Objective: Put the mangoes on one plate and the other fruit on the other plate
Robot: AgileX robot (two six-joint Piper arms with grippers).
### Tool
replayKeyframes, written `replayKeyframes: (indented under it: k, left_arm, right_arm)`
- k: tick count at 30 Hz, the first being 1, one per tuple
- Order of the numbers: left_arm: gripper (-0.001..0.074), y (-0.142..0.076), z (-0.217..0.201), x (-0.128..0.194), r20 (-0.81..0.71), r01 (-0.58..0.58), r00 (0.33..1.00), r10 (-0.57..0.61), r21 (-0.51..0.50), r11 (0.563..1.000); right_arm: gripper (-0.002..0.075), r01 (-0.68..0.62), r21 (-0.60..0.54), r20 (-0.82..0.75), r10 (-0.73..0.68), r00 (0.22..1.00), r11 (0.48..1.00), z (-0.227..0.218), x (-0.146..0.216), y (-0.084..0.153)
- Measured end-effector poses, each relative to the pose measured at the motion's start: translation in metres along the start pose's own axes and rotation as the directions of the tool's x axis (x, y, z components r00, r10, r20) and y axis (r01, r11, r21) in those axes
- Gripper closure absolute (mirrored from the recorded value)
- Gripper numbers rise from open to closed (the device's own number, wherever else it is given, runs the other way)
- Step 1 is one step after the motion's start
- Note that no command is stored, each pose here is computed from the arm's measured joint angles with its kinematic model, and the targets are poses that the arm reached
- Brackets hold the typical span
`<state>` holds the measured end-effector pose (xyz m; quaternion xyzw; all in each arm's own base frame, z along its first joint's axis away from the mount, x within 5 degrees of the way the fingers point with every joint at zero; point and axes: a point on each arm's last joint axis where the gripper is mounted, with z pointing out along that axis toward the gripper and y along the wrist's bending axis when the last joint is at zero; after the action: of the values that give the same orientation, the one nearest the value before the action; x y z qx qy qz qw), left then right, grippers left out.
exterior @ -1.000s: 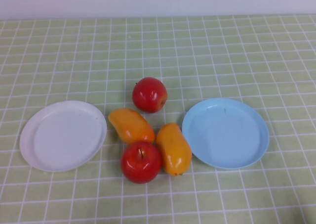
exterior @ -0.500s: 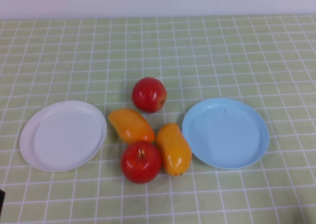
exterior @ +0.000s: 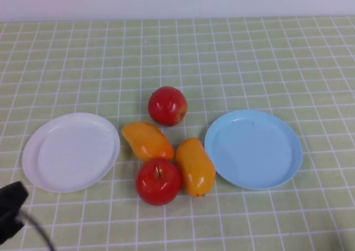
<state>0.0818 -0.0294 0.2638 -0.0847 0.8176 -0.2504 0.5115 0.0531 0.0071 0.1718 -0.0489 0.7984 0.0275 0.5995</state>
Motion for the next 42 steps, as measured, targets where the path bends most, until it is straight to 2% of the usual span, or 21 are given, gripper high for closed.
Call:
replayKeyframes:
  k: [2,7,12,16,21,25,29,33,34,36,39,41,42]
  left_arm:
    - [0.0734,-0.006,0.010,-0.013,-0.121,-0.047,0.992,0.046,-0.007,0.999]
    - [0.0734,-0.014,0.046,-0.046,-0.357,-0.152,0.922,0.152,0.028,0.988]
    - [0.0734,-0.023,0.092,-0.076,-0.465,-0.214,0.855,0.228,0.083,0.973]
    - [0.0734,-0.044,0.129,-0.088,-0.537,-0.319,0.770,0.343,0.142,0.937]
    - [0.0734,-0.083,0.161,-0.080,-0.639,-0.446,0.607,0.473,0.219,0.868]
    - [0.0734,-0.112,0.168,-0.061,-0.665,-0.503,0.502,0.553,0.296,0.812]
    - [0.0734,-0.125,0.164,-0.044,-0.694,-0.520,0.419,0.585,0.344,0.782]
    - [0.0717,-0.129,0.163,-0.037,-0.693,-0.578,0.350,0.630,0.370,0.728]
    - [0.0699,-0.128,0.163,-0.036,-0.696,-0.586,0.340,0.632,0.369,0.721]
    - [0.0617,-0.125,0.167,-0.033,-0.718,-0.593,0.308,0.624,0.369,0.716]
    - [0.0400,-0.121,0.172,-0.026,-0.741,-0.599,0.263,0.617,0.376,0.707]
    - [0.0243,-0.120,0.178,-0.022,-0.736,-0.607,0.227,0.638,0.406,0.684]
    - [0.0188,-0.120,0.181,-0.020,-0.725,-0.612,0.218,0.654,0.420,0.670]
  right_arm:
    - [0.0743,0.000,0.000,0.000,0.000,1.000,1.000,0.000,0.000,0.000]
    - [0.0742,0.000,0.000,0.000,0.000,1.000,1.000,0.000,0.000,0.000]
    - [0.0742,0.000,0.000,0.000,0.000,1.000,1.000,0.000,0.000,0.000]
    - [0.0743,0.000,0.000,0.000,0.000,1.000,1.000,0.000,0.000,0.000]
    - [0.0743,0.000,0.000,0.000,0.000,1.000,1.000,0.000,0.000,0.000]
    - [0.0743,0.000,0.000,0.000,0.000,1.000,1.000,0.000,0.000,0.000]
    - [0.0742,0.000,0.000,0.000,0.000,1.000,1.000,0.000,0.000,0.000]
    - [0.0743,0.000,0.000,0.000,0.000,1.000,1.000,0.000,0.000,0.000]
    - [0.0742,0.000,0.000,0.000,0.000,1.000,1.000,0.000,0.000,0.000]
    - [0.0743,0.000,0.000,0.000,0.000,1.000,1.000,0.000,0.000,0.000]
    - [0.0742,0.000,0.000,0.000,0.000,1.000,1.000,0.000,0.000,0.000]
    - [0.0742,0.000,0.000,0.000,0.000,1.000,1.000,0.000,0.000,0.000]
    - [0.0742,0.000,0.000,0.000,0.000,1.000,1.000,0.000,0.000,0.000]
